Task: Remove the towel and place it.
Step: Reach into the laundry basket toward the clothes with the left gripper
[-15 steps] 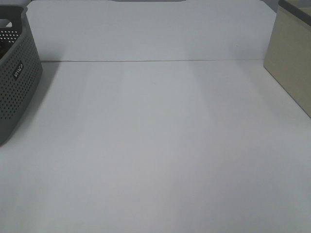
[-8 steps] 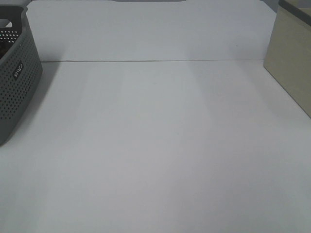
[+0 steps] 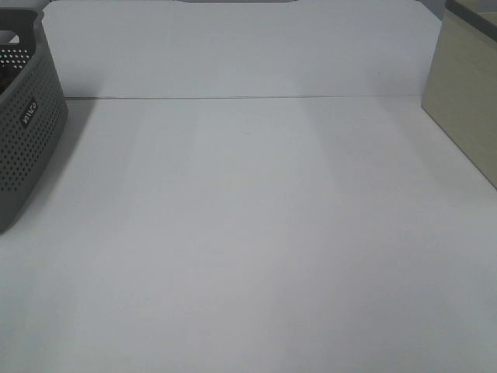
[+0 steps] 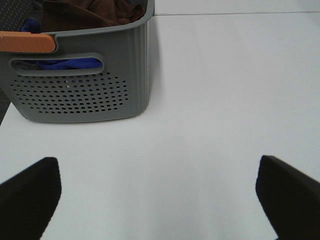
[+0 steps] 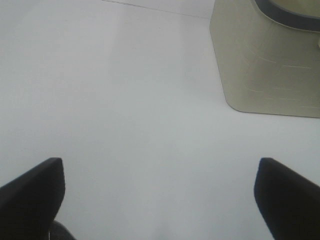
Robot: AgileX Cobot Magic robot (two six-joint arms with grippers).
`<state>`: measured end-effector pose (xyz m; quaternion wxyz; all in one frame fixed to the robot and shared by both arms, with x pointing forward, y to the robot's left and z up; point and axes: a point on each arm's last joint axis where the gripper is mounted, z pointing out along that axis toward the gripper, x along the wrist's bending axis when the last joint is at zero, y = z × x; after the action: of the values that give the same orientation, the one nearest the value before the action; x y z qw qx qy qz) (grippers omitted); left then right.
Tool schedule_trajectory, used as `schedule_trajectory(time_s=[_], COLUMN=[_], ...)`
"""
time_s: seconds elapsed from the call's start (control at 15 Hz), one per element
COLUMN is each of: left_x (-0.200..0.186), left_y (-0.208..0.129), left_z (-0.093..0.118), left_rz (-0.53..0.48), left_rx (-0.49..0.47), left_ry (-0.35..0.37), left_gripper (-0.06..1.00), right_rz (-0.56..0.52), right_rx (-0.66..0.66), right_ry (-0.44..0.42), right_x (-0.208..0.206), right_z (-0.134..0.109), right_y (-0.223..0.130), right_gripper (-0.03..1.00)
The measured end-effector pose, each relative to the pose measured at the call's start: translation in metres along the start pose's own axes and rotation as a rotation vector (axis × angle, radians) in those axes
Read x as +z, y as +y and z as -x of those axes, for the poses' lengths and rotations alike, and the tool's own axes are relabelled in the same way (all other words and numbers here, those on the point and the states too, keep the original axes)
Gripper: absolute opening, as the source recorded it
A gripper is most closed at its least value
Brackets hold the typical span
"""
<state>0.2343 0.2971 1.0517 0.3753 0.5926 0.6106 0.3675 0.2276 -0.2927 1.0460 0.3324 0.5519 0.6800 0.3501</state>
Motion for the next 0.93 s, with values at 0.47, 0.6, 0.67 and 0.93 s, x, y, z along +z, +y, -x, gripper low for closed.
schedule_trajectory(time_s=[0.47,0.6,0.67,0.93], left_x=[-0.009,0.009,0.023,0.124], left_y=[0.083,0.126,0.152,0.231], left_z=[-0.005,-0.009,-0.014,-0.041], left_rz=[-0.207,-0.276,-0.319,-0.587], left_rx=[0.491,0.646,0.734,1.006], left_ry=[0.008,0.016,0.035,0.171], left_gripper=[0.99,0.99,0.99,0.99], right_rz=[0.000,0.000,0.000,0.000], right_rx=[0.000,0.000,0.000,0.000], right_ry=[-0.001,-0.001,-0.001,-0.001], right_x=[0.000,0.000,0.000,0.000], right_z=[0.000,0.000,0.000,0.000], right_y=[0.000,0.000,0.000,0.000], right_gripper=[0.98,0.98,0.98,0.98])
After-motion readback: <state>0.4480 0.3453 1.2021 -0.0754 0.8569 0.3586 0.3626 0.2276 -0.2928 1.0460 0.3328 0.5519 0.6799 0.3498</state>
